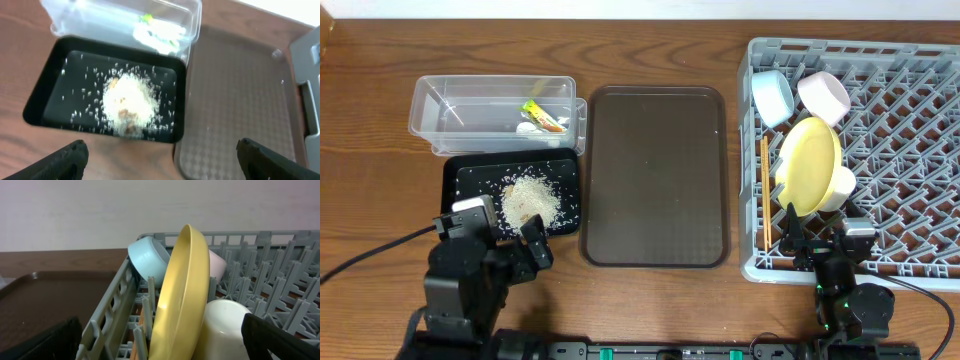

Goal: Sort waste into correct bins and load items into the dishwasher rack

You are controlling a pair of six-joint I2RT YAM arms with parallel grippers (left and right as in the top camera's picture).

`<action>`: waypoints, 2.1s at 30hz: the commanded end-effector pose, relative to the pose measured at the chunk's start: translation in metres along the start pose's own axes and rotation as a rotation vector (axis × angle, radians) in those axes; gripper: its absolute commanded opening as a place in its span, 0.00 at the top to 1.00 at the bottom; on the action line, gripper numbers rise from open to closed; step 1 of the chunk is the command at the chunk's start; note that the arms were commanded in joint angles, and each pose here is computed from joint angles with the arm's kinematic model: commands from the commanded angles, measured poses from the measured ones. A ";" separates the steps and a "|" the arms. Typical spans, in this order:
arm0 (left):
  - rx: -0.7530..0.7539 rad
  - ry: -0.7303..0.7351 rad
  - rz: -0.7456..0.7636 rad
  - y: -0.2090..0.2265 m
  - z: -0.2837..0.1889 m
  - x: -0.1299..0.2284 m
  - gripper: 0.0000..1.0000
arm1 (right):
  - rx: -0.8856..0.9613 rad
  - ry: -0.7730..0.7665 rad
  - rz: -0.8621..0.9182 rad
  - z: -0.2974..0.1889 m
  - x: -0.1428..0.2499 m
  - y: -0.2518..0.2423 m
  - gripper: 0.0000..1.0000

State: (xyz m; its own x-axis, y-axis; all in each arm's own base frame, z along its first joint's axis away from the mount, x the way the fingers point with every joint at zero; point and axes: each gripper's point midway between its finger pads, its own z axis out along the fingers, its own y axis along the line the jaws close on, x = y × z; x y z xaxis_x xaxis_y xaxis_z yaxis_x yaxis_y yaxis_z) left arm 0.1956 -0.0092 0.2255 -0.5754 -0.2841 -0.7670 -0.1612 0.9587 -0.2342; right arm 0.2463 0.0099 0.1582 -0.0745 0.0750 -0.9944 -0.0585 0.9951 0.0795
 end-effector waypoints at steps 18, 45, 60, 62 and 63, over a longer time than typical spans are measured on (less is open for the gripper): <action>0.103 -0.590 0.032 0.014 0.062 0.002 0.02 | -0.013 0.000 -0.009 0.000 0.000 0.003 0.01; 0.086 -0.478 0.197 0.016 0.092 0.040 0.02 | -0.014 0.000 -0.009 0.000 0.000 0.003 0.01; 0.085 -0.475 0.197 0.016 0.092 0.040 0.02 | -0.014 0.000 -0.009 0.000 0.000 0.003 0.01; 0.085 -0.475 0.197 0.016 0.092 0.040 0.02 | -0.014 0.000 -0.009 0.000 0.000 0.003 0.01; 0.085 -0.475 0.197 0.016 0.092 0.040 0.02 | -0.013 0.000 -0.009 0.000 0.000 0.003 0.02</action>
State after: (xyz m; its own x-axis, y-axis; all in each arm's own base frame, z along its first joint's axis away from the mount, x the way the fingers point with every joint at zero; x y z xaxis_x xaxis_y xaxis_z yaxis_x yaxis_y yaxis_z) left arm 0.2450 -0.0086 0.1524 -0.1065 -0.1093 -0.9883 0.0069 0.9938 -0.1106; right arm 0.2463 0.0099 0.1582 -0.0745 0.0750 -0.9944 -0.0585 0.9951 0.0795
